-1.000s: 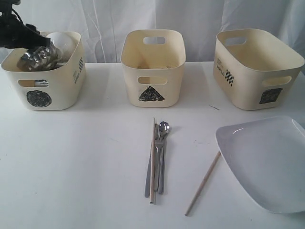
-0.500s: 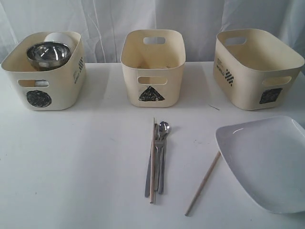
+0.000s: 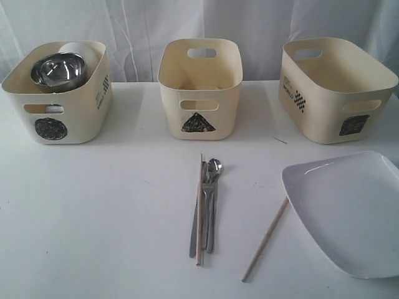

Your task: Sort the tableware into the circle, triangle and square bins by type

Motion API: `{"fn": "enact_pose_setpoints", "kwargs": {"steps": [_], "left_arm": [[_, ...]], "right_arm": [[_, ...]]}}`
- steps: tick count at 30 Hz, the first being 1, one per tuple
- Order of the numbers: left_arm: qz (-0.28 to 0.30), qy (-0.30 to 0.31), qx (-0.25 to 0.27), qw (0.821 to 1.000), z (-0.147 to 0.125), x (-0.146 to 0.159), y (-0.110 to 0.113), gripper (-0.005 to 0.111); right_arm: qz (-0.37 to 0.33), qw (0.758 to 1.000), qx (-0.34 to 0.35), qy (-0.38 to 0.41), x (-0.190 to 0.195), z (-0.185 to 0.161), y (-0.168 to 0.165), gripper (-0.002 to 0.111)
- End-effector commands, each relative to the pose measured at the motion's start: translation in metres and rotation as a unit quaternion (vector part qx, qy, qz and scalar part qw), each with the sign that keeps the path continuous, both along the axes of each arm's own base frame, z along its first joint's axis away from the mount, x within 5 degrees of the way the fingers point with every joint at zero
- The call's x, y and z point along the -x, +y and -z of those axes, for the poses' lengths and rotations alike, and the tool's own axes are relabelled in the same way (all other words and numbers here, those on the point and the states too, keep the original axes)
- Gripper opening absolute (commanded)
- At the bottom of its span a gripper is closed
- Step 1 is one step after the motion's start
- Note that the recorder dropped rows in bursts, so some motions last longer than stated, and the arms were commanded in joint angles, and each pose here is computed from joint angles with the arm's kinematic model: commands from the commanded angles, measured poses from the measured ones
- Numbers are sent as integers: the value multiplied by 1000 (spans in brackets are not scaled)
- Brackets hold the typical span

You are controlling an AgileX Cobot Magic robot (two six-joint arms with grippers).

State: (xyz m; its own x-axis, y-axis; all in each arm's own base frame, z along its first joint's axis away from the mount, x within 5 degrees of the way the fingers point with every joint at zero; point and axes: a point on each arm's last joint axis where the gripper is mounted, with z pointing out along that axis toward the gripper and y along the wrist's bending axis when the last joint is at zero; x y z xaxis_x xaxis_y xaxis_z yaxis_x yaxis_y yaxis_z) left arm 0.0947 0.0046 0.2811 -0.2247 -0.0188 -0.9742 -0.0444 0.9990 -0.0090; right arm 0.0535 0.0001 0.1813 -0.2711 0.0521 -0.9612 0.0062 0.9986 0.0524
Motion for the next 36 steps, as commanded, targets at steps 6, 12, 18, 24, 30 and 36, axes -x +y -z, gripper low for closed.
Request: {"fn": "enact_pose_setpoints", "kwargs": {"steps": [6, 12, 18, 24, 30, 36], "left_arm": [[31, 37, 4, 999, 9, 22, -8, 0], [22, -41, -63, 997, 1, 56, -10, 0], [48, -37, 4, 998, 6, 56, -17, 0], [31, 19, 77, 996, 53, 44, -15, 0], [5, 65, 124, 990, 93, 40, -12, 0], [20, 146, 120, 982, 125, 44, -16, 0]], "right_arm": [[-1, 1000, -1, -5, 0, 0, 0, 0], [-1, 1000, -1, -5, 0, 0, 0, 0], [-1, 1000, -1, -5, 0, 0, 0, 0], [-1, 1000, 1, -5, 0, 0, 0, 0], [-1, 1000, 0, -5, 0, 0, 0, 0], [-1, 1000, 0, -6, 0, 0, 0, 0]]}}
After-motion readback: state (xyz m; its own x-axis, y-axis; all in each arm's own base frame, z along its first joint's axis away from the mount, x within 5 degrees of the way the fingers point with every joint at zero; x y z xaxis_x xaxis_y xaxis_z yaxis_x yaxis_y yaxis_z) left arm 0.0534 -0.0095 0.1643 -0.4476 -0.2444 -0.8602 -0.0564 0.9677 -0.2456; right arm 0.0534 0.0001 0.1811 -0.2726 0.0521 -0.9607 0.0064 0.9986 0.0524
